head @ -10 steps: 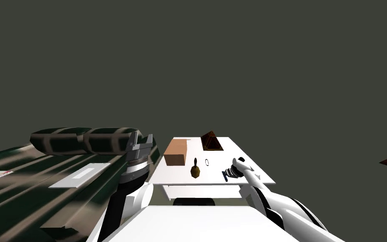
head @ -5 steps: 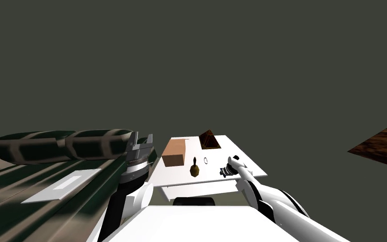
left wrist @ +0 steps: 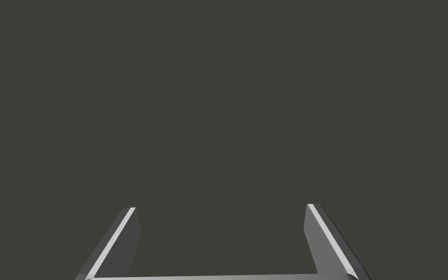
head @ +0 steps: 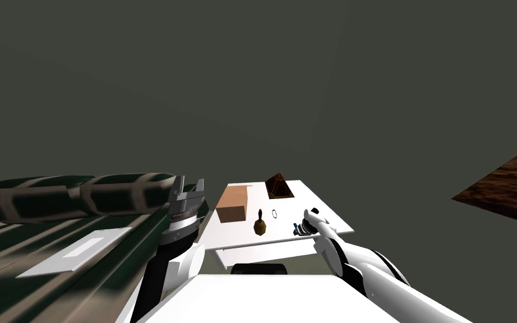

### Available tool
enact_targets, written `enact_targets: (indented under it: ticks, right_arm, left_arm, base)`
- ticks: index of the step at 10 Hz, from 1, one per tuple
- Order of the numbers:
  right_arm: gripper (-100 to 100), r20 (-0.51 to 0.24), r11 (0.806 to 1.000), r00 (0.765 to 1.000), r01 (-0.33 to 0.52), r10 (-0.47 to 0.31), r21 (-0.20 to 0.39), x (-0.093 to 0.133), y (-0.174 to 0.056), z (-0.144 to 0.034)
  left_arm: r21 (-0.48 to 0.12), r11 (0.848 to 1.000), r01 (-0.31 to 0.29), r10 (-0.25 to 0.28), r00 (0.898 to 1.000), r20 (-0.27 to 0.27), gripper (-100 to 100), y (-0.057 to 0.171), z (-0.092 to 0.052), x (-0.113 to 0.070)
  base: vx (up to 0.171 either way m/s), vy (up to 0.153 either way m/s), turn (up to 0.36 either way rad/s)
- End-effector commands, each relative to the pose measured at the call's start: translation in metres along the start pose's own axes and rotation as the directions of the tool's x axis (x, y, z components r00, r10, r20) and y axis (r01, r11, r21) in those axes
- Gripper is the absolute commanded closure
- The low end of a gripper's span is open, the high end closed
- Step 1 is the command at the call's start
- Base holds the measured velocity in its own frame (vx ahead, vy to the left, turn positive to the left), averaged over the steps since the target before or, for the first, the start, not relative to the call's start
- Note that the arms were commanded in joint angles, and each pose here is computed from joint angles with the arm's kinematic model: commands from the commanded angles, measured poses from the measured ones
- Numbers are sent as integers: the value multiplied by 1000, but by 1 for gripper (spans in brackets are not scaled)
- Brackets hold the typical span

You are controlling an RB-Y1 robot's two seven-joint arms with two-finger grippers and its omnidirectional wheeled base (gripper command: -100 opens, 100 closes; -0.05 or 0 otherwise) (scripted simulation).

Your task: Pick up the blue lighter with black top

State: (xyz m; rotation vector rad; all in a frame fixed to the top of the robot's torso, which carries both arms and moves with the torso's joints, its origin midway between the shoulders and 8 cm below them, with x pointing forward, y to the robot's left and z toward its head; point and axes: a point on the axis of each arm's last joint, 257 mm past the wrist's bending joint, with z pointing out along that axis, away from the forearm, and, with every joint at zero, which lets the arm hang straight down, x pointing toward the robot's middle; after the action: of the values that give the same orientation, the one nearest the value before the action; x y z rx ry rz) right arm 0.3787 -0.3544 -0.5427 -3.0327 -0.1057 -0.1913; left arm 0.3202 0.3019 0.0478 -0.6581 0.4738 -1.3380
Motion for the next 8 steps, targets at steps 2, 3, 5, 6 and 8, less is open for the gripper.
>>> enact_targets:
  ticks: [2,3,5,6,8]
  right_arm:
    - [-100,2,1000,1000,-1,1,1,-1,0,0]
    - [-100,2,1000,1000,-1,1,1,-1,0,0]
    - [-100,1,1000,1000,-13,13,-4,-7,-12,12]
    - [-100,0,1000,1000,-18,18,-5,-10,-16,17]
    - [-100,-2,1000,1000,-26,26,-7,-14,-24,24]
  left_arm:
    - [0,1000,0,0,1000,0,0,0,0,0]
    - [0,1000,0,0,1000,0,0,0,0,0]
    - [0,1000,0,0,1000,0,0,0,0,0]
    - [0,1000,0,0,1000,0,0,0,0,0]
    - [0,1000,0,0,1000,0,0,0,0,0]
  base:
    - [-1,1,-2]
    - [-5,7,-19]
    - [12,-51,57]
    - [9,-67,64]
    - [15,-71,48]
